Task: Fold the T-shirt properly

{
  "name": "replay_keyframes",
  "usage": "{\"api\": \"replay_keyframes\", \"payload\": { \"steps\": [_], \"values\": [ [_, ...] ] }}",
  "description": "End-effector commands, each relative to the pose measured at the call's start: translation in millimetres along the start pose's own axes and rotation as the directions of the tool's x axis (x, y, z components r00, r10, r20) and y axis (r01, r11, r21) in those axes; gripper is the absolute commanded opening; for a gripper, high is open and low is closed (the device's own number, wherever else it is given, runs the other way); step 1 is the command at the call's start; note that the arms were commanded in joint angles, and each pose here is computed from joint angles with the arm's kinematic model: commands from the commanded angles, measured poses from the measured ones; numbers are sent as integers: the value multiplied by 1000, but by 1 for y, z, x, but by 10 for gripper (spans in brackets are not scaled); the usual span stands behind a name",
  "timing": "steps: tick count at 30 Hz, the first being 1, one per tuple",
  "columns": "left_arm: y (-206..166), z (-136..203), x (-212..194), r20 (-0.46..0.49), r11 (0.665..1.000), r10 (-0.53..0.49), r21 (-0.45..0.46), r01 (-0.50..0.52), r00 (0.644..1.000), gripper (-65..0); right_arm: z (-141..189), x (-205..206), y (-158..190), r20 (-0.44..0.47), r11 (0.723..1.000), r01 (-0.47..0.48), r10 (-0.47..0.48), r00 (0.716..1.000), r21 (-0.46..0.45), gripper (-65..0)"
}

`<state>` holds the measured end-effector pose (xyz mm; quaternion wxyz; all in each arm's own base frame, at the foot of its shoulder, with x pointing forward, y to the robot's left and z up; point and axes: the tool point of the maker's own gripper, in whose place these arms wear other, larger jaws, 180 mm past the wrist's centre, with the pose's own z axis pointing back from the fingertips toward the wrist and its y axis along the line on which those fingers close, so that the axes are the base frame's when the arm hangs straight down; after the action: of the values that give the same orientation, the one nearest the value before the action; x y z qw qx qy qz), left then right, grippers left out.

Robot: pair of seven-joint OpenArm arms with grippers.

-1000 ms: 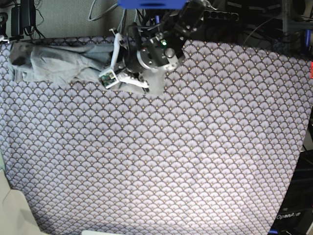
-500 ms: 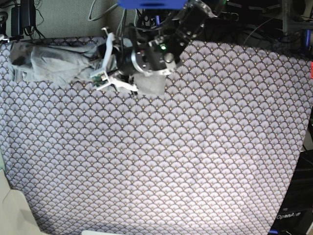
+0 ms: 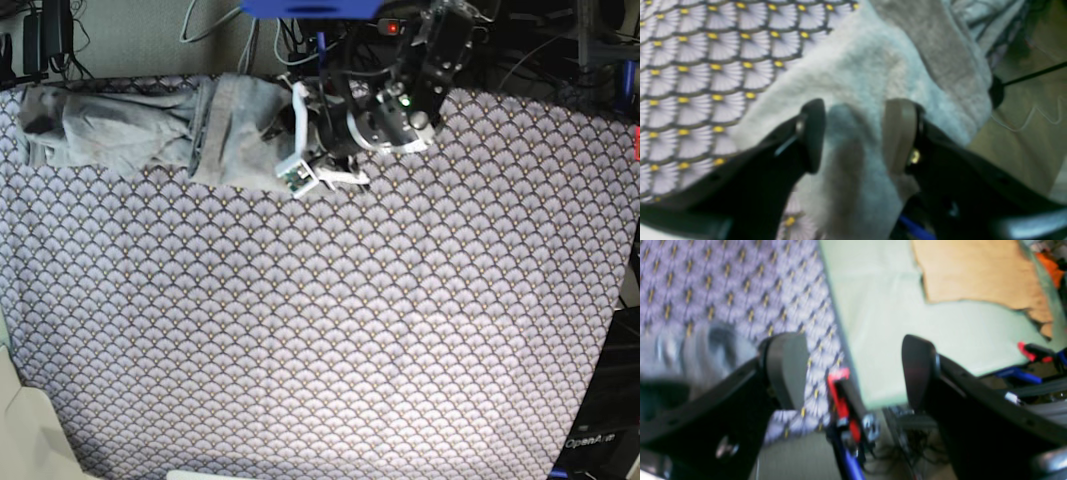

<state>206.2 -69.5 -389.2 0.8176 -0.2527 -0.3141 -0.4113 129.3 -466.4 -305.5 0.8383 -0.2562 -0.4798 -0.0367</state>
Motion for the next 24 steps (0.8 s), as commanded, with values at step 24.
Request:
{"api": "replay_keyframes", "payload": {
  "steps": [24],
  "values": [
    [29,-30,-39,-113,991,131,8,-131,985,-357,-58,-6,4,-219,998,43,-32,975,45,-198]
  ]
}}
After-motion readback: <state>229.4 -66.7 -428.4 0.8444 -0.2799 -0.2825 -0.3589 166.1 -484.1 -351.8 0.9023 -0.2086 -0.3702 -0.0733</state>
